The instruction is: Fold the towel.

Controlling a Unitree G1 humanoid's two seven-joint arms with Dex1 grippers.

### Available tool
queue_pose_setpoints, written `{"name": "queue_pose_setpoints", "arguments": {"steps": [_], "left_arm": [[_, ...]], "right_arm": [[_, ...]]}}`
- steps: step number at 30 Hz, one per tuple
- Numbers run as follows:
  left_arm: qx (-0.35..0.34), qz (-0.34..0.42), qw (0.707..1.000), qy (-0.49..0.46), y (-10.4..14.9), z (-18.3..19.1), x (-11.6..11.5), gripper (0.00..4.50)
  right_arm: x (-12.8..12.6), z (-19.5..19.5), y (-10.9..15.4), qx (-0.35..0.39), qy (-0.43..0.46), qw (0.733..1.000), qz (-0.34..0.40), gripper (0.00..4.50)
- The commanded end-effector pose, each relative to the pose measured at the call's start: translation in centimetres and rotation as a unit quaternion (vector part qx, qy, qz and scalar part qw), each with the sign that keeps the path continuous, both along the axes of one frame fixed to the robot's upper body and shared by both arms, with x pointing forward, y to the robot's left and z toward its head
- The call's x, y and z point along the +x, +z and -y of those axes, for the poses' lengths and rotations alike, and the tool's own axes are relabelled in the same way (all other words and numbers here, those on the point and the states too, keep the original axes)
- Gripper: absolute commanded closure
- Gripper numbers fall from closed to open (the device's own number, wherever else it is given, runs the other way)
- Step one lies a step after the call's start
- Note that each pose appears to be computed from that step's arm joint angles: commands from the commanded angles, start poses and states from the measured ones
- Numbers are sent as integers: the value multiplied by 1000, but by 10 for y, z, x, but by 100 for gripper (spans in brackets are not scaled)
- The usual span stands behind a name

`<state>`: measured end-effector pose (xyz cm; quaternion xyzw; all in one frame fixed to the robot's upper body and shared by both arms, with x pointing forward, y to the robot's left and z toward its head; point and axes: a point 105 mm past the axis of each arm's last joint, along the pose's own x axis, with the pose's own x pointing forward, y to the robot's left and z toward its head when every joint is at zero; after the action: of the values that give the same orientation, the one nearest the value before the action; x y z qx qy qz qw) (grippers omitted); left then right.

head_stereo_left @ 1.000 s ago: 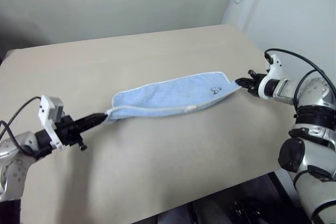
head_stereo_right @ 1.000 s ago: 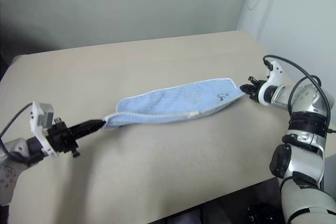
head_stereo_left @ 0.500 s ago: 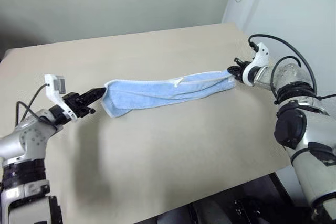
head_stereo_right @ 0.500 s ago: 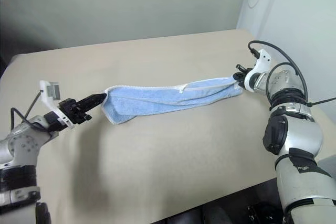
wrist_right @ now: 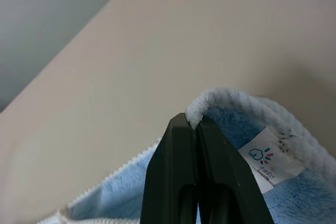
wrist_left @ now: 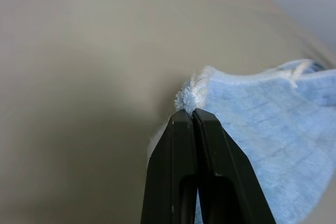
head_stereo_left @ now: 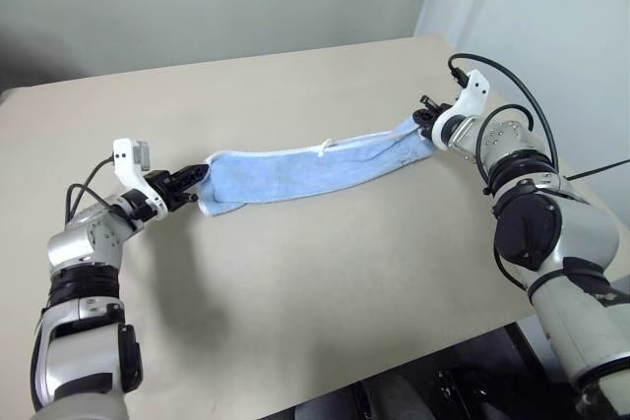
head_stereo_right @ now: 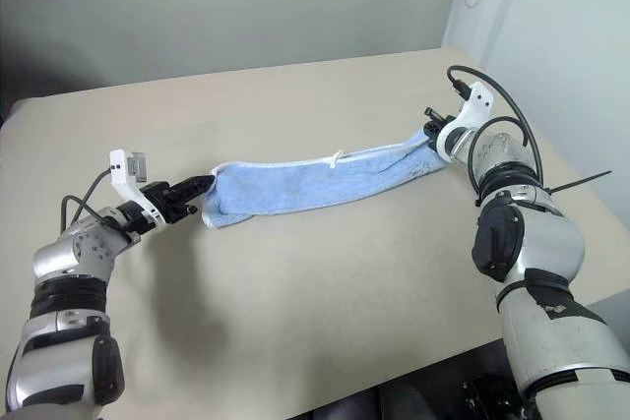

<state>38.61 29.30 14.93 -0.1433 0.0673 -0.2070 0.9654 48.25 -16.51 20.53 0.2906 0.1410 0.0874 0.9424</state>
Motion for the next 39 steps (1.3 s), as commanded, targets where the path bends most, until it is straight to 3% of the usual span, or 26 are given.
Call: {"name": "queue_pose_setpoints", "arguments": {"steps": [1,5,7,11,19,22,30,34,39], "left_arm": [[9,14,1000,20,5,-7,4,447],[11,10,1000,22,2,-10,4,447],[12,7,1000,25,0,-11,4,400],[7,5,1000,28,-3,-14,2,273],[-6,10,999,51,-3,-29,-7,0],[8,13,998,68,-4,-38,-13,0],[6,60,995,81,18,-49,-46,0],[10,71,997,-2,29,-22,-76,0],[59,48,990,-119,20,28,-106,0]], "right_arm": [[3,-1,13,8,-11,1000,22,450],[3,-4,4,2,-12,1000,10,450],[3,-6,1,1,-12,1000,8,450],[2,-8,-3,-1,-5,1000,7,351],[0,2,-10,-35,0,999,-3,83],[-3,14,-15,-52,-5,999,-11,1],[-10,41,5,-68,32,997,26,1],[-19,50,-2,-36,55,998,6,1],[-27,44,-29,2,70,997,-40,1]]}}
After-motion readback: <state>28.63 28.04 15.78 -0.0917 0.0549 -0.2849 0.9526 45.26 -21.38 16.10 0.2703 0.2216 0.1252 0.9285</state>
